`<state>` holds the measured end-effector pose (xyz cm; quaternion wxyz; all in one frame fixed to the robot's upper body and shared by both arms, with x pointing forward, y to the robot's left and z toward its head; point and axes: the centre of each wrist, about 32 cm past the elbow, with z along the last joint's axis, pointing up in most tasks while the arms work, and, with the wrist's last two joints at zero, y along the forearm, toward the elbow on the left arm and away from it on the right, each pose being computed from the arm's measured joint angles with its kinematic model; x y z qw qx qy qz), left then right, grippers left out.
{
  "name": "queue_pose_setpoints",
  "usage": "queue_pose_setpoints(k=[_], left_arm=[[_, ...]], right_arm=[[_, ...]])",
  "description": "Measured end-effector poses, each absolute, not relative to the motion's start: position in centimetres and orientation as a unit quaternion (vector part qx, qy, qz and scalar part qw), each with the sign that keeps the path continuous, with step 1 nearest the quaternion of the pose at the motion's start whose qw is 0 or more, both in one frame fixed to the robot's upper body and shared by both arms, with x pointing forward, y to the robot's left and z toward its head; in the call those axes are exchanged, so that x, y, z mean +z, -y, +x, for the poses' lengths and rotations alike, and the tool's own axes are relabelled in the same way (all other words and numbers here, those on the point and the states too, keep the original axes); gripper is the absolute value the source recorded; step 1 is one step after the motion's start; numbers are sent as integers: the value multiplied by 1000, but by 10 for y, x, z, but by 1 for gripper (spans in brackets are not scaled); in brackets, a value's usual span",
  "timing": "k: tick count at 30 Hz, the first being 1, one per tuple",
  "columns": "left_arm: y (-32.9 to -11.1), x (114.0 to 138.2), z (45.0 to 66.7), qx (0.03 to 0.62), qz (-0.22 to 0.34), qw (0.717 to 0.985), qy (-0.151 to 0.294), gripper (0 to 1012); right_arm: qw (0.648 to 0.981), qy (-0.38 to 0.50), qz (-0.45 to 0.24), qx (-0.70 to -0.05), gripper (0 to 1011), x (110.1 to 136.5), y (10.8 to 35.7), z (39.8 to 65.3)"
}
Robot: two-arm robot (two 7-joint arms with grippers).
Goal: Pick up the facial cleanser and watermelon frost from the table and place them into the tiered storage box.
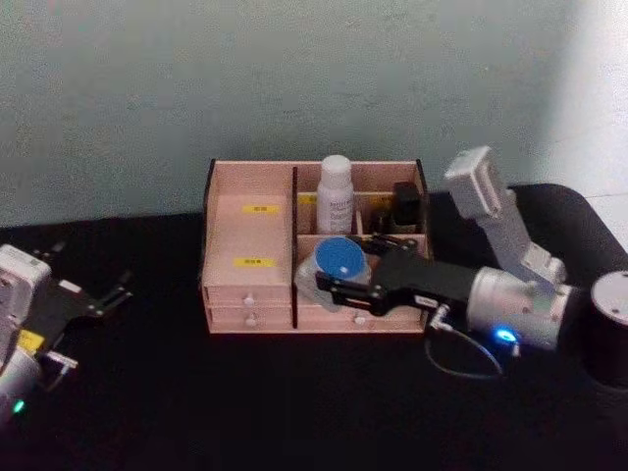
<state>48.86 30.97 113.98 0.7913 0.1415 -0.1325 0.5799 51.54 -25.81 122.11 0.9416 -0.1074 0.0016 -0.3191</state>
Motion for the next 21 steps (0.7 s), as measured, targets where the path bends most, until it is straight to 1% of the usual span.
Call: queue_pose_setpoints(k=[1,3,13,21], left_arm=[[-310,1140,489,580,141,791,132,1001],[-310,1140,489,580,142,791,132,1002],[-310,1140,489,580,141,791,132,1001],[-310,1140,489,580,141,791,132,1002]], right_arm=[[942,-2,-107,-319,712,1221,258,515],[944,3,-102,-314,712,1224,249,524],[949,16,-98,-299,712,1229,222,550],[949,20,-104,-295,712,1229,201,566]])
